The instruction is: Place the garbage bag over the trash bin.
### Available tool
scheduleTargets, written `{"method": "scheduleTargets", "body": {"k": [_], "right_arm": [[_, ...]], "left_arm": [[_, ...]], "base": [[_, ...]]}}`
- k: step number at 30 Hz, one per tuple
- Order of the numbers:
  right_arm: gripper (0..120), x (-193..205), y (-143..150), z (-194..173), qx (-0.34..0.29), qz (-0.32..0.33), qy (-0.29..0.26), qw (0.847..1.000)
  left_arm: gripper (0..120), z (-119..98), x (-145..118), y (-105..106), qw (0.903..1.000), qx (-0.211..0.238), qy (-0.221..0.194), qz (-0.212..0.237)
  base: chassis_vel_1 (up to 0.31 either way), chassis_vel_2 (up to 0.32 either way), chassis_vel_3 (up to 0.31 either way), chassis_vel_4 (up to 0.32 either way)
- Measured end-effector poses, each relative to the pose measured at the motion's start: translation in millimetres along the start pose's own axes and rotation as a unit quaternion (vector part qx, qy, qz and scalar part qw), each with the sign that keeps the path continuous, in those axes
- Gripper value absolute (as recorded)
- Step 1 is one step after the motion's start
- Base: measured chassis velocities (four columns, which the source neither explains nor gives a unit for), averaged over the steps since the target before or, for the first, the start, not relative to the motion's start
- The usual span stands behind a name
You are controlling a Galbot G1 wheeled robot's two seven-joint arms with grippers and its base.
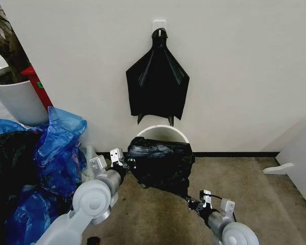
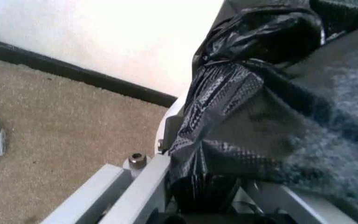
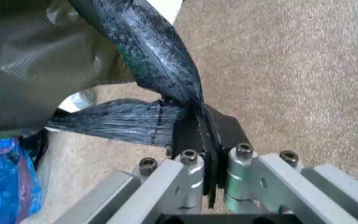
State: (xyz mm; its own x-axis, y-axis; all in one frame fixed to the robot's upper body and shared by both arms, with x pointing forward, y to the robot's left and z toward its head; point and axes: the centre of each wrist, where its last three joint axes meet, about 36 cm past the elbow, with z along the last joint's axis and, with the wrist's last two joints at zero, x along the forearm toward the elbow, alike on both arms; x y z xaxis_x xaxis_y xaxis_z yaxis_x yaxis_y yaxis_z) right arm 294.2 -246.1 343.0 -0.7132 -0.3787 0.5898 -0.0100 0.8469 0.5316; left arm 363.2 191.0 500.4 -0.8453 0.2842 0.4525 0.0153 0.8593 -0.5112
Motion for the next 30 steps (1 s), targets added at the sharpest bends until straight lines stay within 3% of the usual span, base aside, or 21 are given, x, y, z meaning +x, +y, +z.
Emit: {"method": "scheduleTargets", "body": {"k": [7, 12, 16, 21, 30], "right_arm": [[11, 16.0, 13.9, -3.2, 0.006, -0.012, -0.001, 1.0], [36, 48.0, 33.3, 5.6, 0.065, -0.024, -0.003, 0.998], [48, 64.8, 42.0, 10.5, 0.102, -0.032, -0.015, 0.994], [69, 97.5, 71.0, -6.4, 0.156, -0.048, -0.081, 0.983], [97, 130.9, 105.1, -50.9, 0.219, -0.08, -0.161, 0.959]], "left_arm": [[1, 2.3, -1.3, 2.6, 0.9999, -0.012, -0.005, -0.003], [1, 2.5, -11.7, 7.8, 0.9993, -0.025, -0.018, -0.022], [1, 1.3, -16.0, 10.3, 0.9987, -0.032, -0.024, -0.031], [1, 8.4, -23.1, 19.6, 0.9944, -0.082, -0.045, -0.049], [1, 18.7, -24.7, 24.4, 0.9885, -0.134, -0.045, -0.053]], "base": [[0.0, 0.0, 0.0, 0.0], [0.0, 0.0, 0.0, 0.0], [0.0, 0.0, 0.0, 0.0], [0.0, 0.0, 0.0, 0.0], [0.0, 0.0, 0.0, 0.0]]}}
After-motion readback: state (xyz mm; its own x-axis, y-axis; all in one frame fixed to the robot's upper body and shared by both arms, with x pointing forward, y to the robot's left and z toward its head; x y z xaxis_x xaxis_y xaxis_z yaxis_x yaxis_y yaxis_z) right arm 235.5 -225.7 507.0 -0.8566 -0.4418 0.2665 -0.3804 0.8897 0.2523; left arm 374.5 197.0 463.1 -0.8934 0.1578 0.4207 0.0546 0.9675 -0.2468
